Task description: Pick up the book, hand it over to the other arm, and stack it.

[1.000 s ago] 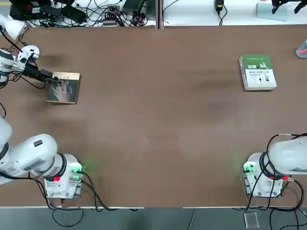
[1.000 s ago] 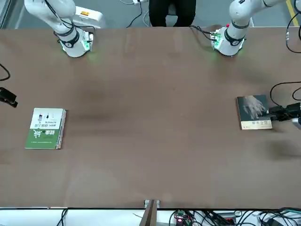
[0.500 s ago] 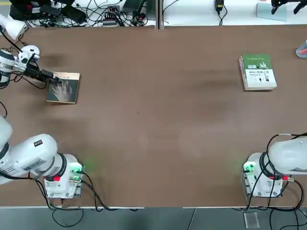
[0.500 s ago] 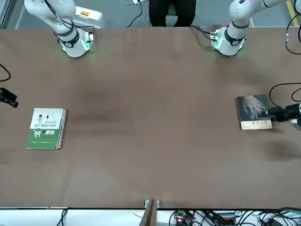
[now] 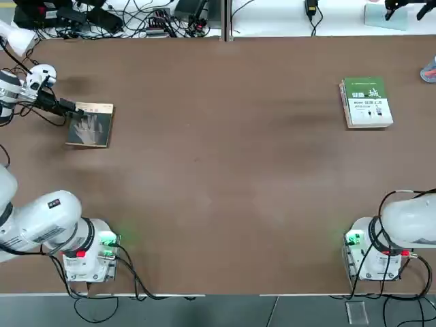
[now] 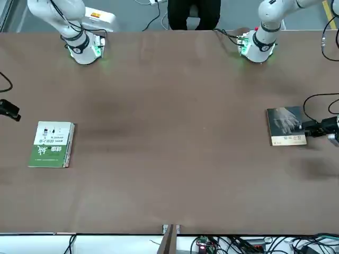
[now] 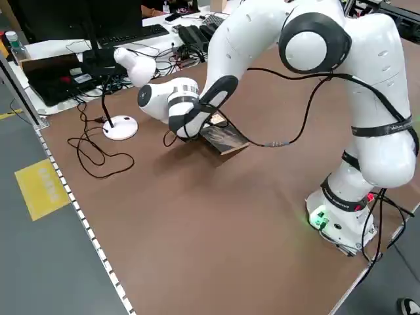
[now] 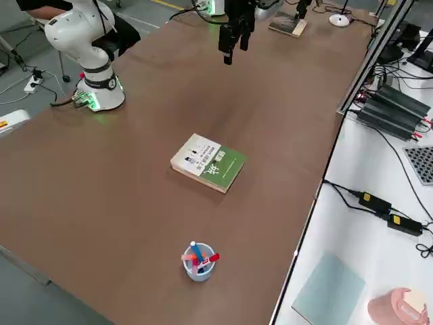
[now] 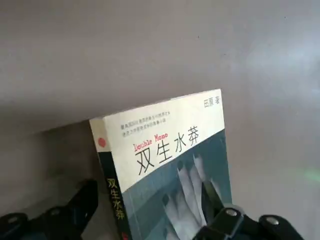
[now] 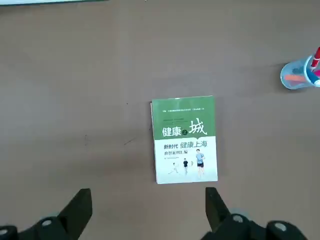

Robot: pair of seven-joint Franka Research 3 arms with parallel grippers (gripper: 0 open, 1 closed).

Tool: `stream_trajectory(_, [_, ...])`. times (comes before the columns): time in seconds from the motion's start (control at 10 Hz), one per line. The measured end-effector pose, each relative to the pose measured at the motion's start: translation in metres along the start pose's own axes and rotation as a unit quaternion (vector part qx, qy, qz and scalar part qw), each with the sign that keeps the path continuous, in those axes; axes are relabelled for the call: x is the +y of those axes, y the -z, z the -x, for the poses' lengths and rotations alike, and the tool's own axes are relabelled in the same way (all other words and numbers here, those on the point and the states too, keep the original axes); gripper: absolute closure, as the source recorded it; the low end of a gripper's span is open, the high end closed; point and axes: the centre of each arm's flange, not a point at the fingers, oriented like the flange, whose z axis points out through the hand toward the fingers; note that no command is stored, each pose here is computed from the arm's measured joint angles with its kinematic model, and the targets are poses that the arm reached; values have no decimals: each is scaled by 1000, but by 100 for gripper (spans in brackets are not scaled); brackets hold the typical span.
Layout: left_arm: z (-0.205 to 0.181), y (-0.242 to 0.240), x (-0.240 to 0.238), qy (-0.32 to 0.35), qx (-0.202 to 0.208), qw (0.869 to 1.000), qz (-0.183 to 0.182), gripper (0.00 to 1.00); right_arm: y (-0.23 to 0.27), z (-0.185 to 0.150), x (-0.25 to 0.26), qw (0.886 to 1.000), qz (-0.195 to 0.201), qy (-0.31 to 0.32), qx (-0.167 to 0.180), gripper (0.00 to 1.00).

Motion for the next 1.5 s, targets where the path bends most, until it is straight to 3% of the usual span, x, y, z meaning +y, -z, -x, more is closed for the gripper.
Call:
stream_trajectory(1.2, [-6, -10, 6, -3, 2, 1000, 11, 17, 0, 0, 0, 1000, 0, 0, 0, 0])
stream_trajectory(1.3, [-5, -11, 6, -2, 2, 1000, 11, 22, 0, 0, 0, 1000, 0, 0, 0, 0])
stream_trajectory(1.5, [-5, -11, 5, -5, 2, 1000, 12, 44, 0, 0, 0, 1000, 0, 0, 0, 0])
